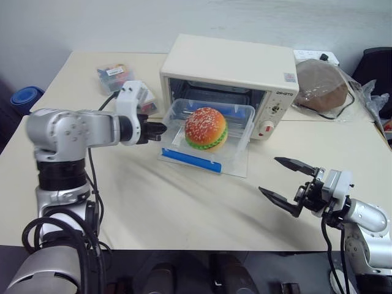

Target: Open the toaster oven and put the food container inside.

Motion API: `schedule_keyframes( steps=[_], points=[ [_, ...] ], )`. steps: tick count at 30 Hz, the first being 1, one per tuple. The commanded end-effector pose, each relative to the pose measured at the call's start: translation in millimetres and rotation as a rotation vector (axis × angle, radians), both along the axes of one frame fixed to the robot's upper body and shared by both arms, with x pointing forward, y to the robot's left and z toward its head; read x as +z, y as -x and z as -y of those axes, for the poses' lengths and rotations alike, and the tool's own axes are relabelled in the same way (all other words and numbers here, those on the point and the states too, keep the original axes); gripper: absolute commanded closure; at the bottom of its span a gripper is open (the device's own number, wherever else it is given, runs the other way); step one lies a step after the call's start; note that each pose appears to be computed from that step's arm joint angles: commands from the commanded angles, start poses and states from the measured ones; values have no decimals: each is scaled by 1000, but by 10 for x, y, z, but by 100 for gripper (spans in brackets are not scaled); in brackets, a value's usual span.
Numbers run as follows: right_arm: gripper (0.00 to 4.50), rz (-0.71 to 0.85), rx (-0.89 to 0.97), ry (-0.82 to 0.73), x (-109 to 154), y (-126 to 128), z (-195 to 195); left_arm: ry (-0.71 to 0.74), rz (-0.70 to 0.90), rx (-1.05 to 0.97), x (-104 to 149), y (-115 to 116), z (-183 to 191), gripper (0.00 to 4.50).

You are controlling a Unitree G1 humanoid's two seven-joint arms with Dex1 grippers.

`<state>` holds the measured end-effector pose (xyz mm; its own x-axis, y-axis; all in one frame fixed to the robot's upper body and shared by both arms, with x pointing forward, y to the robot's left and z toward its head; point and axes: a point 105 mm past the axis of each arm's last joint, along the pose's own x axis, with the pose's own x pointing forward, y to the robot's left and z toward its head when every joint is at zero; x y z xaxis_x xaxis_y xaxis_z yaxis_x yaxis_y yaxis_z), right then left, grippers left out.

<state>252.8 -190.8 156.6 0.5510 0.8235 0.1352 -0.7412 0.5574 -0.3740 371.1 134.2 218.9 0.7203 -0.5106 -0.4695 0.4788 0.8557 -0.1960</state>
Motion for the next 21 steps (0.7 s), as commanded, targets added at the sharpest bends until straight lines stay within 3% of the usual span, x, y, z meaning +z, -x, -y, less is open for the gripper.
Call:
schedule_keyframes(
  steps=[1,4,5,10,14,18,21],
  points=[
    [0,82,-23,-11,168,74,-15,-26,101,45,205,-154,-40,432],
    [0,82,-33,-24,181,125,-45,-47,94,72,202,-204,-56,432],
    [0,81,-38,-29,184,135,-53,-38,88,68,196,-206,-38,361],
    [0,73,-58,-61,215,152,-92,43,83,33,231,-195,99,214],
    [0,55,-28,-78,324,162,-218,104,135,23,386,-161,0,95],
    [0,-53,69,-57,384,220,-430,109,265,-71,592,33,-267,95],
    [65,-219,128,72,194,259,-544,22,358,-244,580,332,-556,155]
  ],
)
